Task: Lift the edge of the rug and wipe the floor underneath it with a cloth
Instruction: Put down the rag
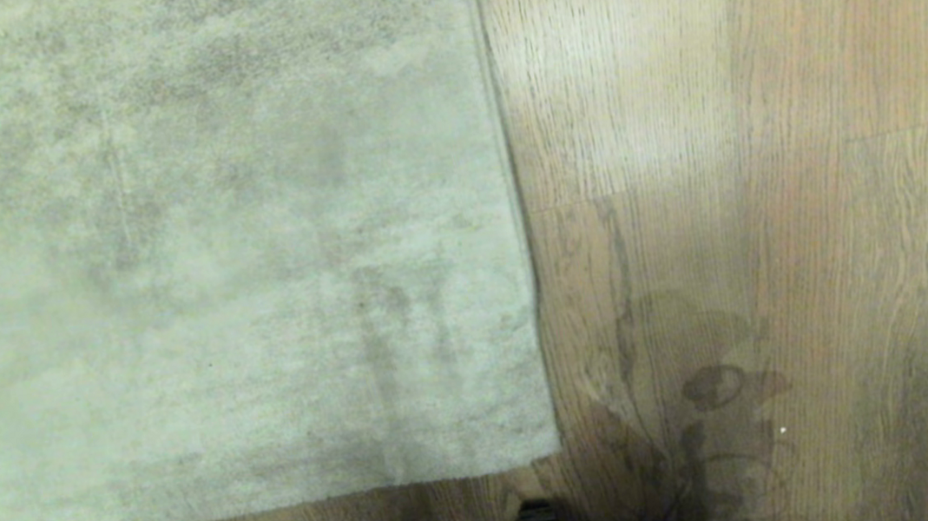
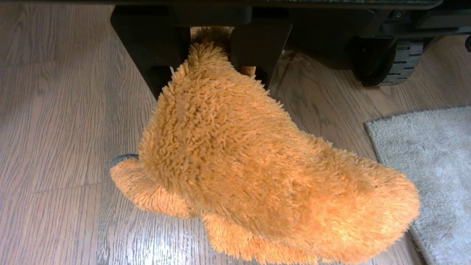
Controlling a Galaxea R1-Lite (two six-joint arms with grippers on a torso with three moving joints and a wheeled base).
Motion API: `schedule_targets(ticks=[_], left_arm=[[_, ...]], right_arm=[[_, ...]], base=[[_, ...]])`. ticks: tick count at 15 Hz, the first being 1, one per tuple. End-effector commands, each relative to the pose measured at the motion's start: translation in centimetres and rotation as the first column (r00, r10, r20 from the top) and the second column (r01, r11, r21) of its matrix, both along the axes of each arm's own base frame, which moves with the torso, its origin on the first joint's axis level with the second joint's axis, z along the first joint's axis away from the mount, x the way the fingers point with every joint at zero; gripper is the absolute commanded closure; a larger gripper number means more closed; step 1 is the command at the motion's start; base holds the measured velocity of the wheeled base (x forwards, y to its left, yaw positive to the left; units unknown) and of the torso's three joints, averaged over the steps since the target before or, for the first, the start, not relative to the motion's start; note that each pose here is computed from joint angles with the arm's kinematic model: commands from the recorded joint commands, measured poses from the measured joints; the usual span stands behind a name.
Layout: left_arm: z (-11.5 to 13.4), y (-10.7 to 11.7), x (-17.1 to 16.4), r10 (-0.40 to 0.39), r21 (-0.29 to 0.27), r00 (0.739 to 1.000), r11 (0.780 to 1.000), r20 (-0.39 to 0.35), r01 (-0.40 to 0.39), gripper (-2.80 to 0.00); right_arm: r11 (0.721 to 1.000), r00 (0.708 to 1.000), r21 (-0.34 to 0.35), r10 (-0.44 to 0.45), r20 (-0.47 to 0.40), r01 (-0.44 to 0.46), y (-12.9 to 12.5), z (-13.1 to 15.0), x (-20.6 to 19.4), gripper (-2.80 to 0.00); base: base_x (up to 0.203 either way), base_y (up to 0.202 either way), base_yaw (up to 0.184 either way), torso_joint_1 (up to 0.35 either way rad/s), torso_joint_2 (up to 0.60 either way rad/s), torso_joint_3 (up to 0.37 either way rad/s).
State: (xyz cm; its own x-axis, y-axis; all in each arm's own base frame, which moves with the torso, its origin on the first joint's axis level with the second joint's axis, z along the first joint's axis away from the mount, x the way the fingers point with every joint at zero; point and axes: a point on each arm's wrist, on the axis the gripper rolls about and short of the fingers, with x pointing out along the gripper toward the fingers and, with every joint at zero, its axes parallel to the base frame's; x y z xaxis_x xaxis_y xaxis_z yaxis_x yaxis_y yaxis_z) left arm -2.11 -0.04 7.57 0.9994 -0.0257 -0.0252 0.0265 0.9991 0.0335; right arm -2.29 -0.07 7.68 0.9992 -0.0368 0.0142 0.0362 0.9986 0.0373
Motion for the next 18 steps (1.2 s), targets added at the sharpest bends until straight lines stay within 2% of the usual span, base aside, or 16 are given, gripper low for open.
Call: schedule_targets(ticks=[1, 8, 10, 18], left_arm=[[-0.04, 0.0, -0.17, 0.0, -0.003, 1.0, 1.0, 0.024, 0.0, 0.0], [-0.04, 0.0, -0.17, -0.001, 0.004, 1.0, 1.0, 0.024, 0.0, 0.0], [-0.04, 0.0, -0.17, 0.003, -0.022, 1.0, 1.0, 0.023, -0.003, 0.0], [-0.04, 0.01, -0.17, 0.002, -0.025, 1.0, 1.0, 0.023, -0.001, 0.0]], right_arm=[[1.0, 1.0, 0.0, 0.0, -0.002, 0.0, 0.0, 0.0, 0.01, 0.0], [1.0, 1.0, 0.0, 0.0, 0.0, 0.0, 0.0, 0.01, 0.01, 0.0], [1.0, 1.0, 0.0, 0.0, 0.0, 0.0, 0.0, 0.01, 0.01, 0.0], [1.0, 1.0, 0.0, 0.0, -0.001, 0.0, 0.0, 0.0, 0.01, 0.0]], base=[[0.0, 0.0, 0.0, 0.0, 0.0, 0.0], [0.0, 0.0, 0.0, 0.0, 0.0, 0.0], [0.0, 0.0, 0.0, 0.0, 0.0, 0.0], [0.0, 0.0, 0.0, 0.0, 0.0, 0.0]])
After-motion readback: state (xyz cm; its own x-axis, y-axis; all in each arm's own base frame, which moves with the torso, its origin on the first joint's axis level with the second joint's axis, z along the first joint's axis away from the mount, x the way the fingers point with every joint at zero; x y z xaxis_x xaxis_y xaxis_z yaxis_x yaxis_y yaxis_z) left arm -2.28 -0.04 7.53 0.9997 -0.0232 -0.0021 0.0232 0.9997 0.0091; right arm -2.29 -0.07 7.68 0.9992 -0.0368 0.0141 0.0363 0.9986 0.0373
